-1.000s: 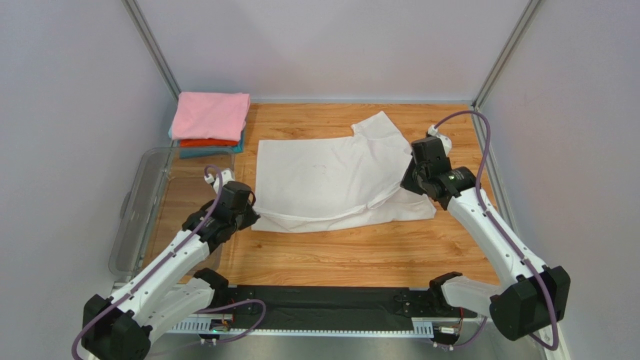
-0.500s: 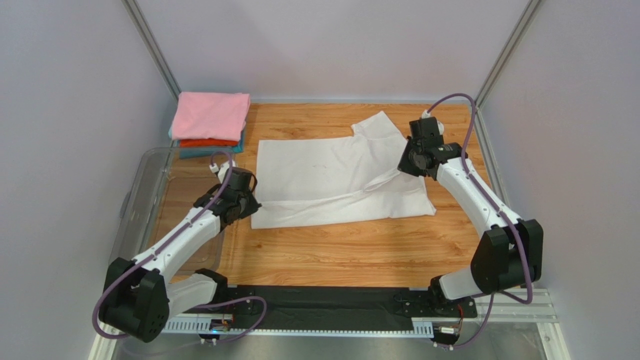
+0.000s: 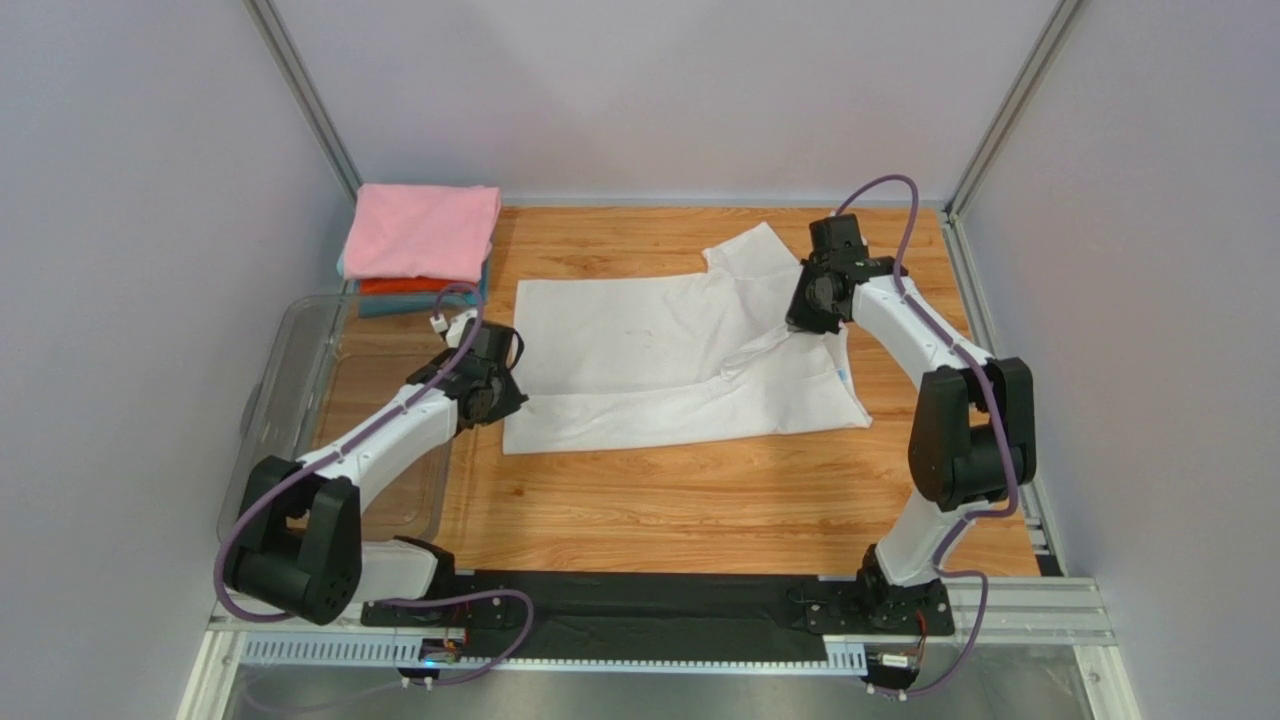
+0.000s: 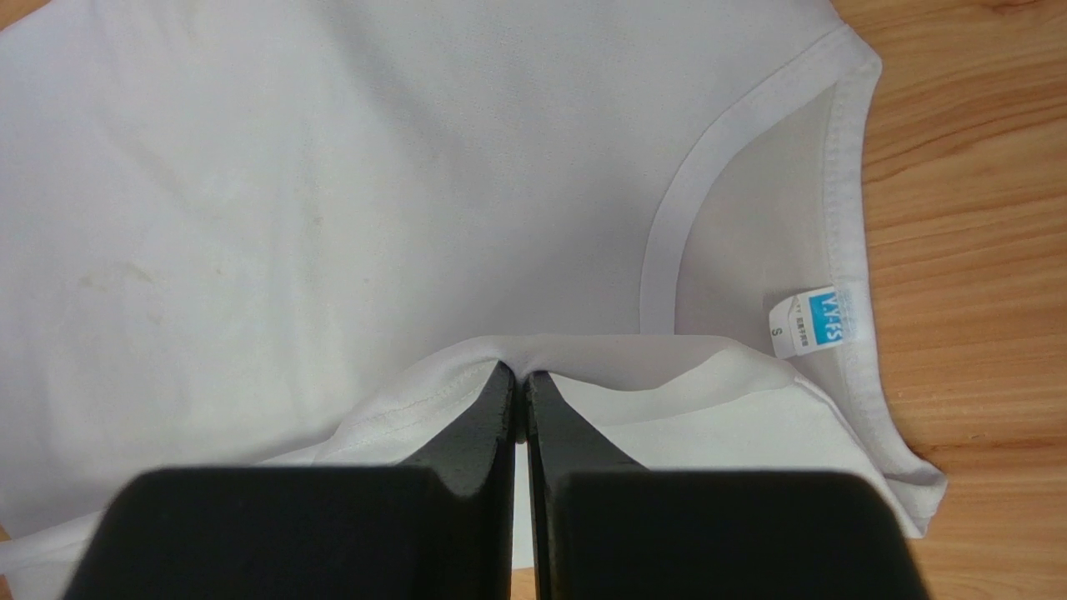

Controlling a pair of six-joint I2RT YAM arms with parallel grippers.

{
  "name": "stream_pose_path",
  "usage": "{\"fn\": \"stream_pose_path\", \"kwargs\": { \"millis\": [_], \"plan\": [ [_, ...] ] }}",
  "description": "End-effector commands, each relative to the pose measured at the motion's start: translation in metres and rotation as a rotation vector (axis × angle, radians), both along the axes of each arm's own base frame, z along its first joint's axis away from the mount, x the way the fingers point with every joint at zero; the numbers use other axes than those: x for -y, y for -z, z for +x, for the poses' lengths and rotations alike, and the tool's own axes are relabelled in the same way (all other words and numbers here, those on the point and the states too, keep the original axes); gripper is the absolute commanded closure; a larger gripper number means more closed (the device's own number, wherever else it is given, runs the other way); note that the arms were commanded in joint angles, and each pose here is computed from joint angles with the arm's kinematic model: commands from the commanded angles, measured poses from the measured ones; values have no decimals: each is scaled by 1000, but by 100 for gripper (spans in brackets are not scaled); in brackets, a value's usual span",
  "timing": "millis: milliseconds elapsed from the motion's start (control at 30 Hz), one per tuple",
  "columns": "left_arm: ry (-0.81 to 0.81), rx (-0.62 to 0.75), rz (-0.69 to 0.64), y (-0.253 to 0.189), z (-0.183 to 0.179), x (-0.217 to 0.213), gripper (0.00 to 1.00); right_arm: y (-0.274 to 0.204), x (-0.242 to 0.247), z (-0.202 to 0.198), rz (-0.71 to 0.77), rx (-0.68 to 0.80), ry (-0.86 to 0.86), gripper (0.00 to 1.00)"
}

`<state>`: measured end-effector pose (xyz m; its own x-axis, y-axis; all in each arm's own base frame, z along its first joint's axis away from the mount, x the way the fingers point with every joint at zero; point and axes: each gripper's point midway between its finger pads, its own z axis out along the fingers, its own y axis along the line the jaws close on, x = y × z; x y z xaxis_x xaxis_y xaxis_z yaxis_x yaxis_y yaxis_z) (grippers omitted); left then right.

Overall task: Fold and stack the t-shirts
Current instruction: Fold the tshirt

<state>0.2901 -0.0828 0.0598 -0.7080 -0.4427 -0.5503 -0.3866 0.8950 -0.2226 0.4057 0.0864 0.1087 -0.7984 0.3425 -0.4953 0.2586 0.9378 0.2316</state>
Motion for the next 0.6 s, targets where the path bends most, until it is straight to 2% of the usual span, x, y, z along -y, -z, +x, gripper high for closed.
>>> {"fn": "stream_pose_path", "kwargs": {
  "millis": [0, 33, 67, 100, 133, 200, 233, 267, 300, 400, 433, 500, 567],
  "plan": [
    [-4, 72, 21, -17, 23, -2, 100, -8, -7, 28, 37, 48, -46, 100],
    [2, 77, 26, -19, 26, -2, 98, -5, -7, 30, 40, 44, -47, 96],
    [19, 85, 20, -21, 28, 1, 91, -4, -8, 32, 44, 41, -54, 91],
    [35, 88, 22, -23, 28, 2, 68, -5, -8, 35, 42, 38, -57, 84],
    [41, 101, 13, -28, 30, 4, 61, -5, -8, 35, 41, 35, -61, 64],
    [67, 121, -8, -35, 33, 9, 38, -10, -8, 36, 44, 47, -60, 42],
    [74, 137, -17, -41, 34, 11, 36, -17, -10, 36, 47, 63, -64, 0],
    [85, 144, -29, -45, 33, 14, 35, -21, -10, 36, 50, 71, -65, 0],
    [95, 150, -35, -47, 33, 15, 25, -24, -10, 33, 51, 72, -66, 0],
    [144, 183, -78, -61, 34, 25, 22, -38, -11, 25, 69, 96, -71, 0],
    [165, 193, -103, -67, 33, 31, 11, -43, -12, 17, 79, 102, -75, 0],
    [200, 204, -123, -73, 31, 37, 2, -46, -13, 9, 88, 110, -74, 0],
    [247, 218, -160, -80, 29, 47, 0, -49, -11, -7, 100, 120, -70, 0]
  ]
}}
